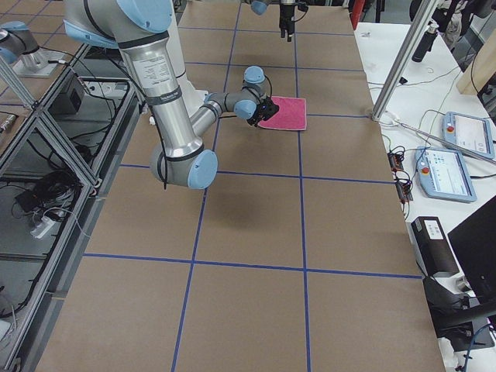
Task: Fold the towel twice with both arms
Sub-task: 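Move the right gripper to the pink towel's nearest corner while the left arm approaches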
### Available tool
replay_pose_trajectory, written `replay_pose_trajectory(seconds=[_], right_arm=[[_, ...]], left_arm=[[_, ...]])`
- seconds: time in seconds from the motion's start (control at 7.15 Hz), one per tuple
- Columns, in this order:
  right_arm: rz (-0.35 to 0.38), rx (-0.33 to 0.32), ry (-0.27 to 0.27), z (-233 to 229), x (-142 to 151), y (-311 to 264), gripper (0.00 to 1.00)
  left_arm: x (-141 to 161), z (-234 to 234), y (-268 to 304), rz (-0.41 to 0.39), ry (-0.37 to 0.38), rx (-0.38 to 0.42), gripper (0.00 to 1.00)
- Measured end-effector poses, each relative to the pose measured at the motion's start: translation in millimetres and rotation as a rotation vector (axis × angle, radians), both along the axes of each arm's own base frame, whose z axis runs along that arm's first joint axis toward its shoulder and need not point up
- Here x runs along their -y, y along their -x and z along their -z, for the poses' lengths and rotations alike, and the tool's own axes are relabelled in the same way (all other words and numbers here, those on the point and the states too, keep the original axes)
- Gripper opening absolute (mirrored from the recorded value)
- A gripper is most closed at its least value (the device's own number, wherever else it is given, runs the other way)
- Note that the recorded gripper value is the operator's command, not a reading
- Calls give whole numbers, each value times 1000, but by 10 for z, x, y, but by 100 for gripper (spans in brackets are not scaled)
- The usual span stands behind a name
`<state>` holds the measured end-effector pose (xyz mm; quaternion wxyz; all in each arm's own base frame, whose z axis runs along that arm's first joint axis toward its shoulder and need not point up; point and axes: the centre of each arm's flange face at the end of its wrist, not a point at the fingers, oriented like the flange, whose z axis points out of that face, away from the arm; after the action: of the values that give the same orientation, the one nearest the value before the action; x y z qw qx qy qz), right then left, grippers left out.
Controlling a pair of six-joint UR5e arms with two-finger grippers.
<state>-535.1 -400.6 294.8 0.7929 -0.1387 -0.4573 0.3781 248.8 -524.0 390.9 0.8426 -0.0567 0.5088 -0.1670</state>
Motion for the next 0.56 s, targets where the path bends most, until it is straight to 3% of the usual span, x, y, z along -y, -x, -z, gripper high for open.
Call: replay_pose_trajectory(seconds=[0.42, 0.56], right_arm=[[-5, -9, 30, -77, -62, 51, 66], [-3, -9, 34, -80, -86, 72, 57]], left_arm=[[3, 30, -15, 7, 11, -4, 100], [5, 40, -18, 9, 13, -5, 100]])
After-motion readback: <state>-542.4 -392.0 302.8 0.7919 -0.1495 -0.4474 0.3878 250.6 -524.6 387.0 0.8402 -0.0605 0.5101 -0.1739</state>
